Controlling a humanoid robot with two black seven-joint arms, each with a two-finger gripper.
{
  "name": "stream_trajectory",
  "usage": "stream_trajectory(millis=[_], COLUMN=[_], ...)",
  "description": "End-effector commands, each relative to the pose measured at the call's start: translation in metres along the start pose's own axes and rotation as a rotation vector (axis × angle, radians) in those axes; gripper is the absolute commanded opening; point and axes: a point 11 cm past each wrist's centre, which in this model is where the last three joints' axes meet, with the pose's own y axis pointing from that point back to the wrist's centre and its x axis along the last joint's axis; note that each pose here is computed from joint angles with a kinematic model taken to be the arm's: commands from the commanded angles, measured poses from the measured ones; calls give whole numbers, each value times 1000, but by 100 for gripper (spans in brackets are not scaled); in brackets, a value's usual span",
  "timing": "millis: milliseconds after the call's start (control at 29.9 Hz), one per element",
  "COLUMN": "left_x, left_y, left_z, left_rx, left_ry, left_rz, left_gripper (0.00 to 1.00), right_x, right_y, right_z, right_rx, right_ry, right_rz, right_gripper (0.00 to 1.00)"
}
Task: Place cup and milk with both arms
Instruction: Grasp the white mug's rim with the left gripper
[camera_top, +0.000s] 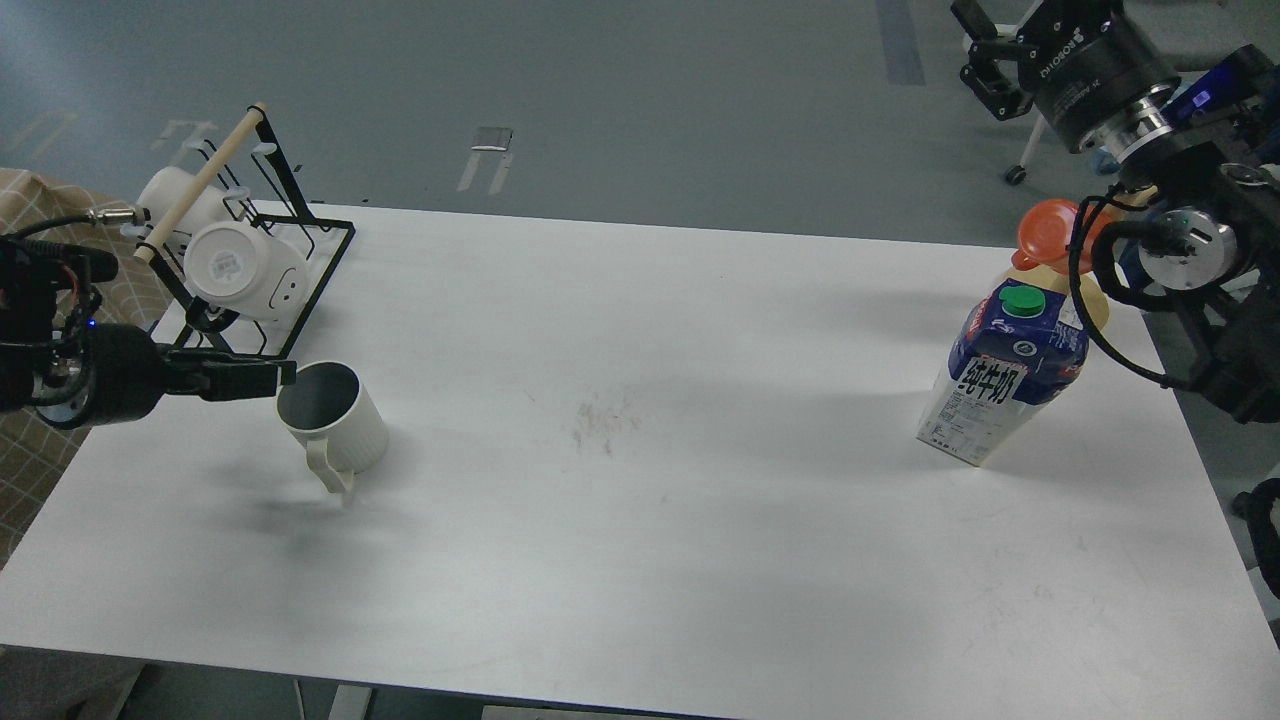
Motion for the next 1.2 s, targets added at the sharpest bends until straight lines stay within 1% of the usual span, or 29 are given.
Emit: stream_trajectory(millis=[0,100,367,835,935,1035,1102,1169], left_x=[-8,-7,-10,-16,-17,-19,-23,-26], left_y=[-5,-12,-24,-32,-34,-36,-37,-39], left_z=[2,8,4,-4,-1,0,0,0], left_rx=[-11,-34,-39,-22,-31,-32,-29,-32], left_ry=[8,26,82,114,115,112,110,111], left_rz=[-23,-12,-8,-18,-20,-26,-36,-44], left_gripper=[98,98,98,95,92,85,84,77], right_x=[0,0,0,4,5,8,7,7], right_y=[0,1,1,4,7,8,8,8], right_z=[1,1,2,2,6,4,4,4], right_rx=[-2,-2,-3,-7,-13,-14,-13,-13], right_ry=[-2,-1,-2,1,-1,4,3,3], right_rz=[0,1,2,8,12,17,16,16], right_gripper=[100,100,100,100,100,100,100,100])
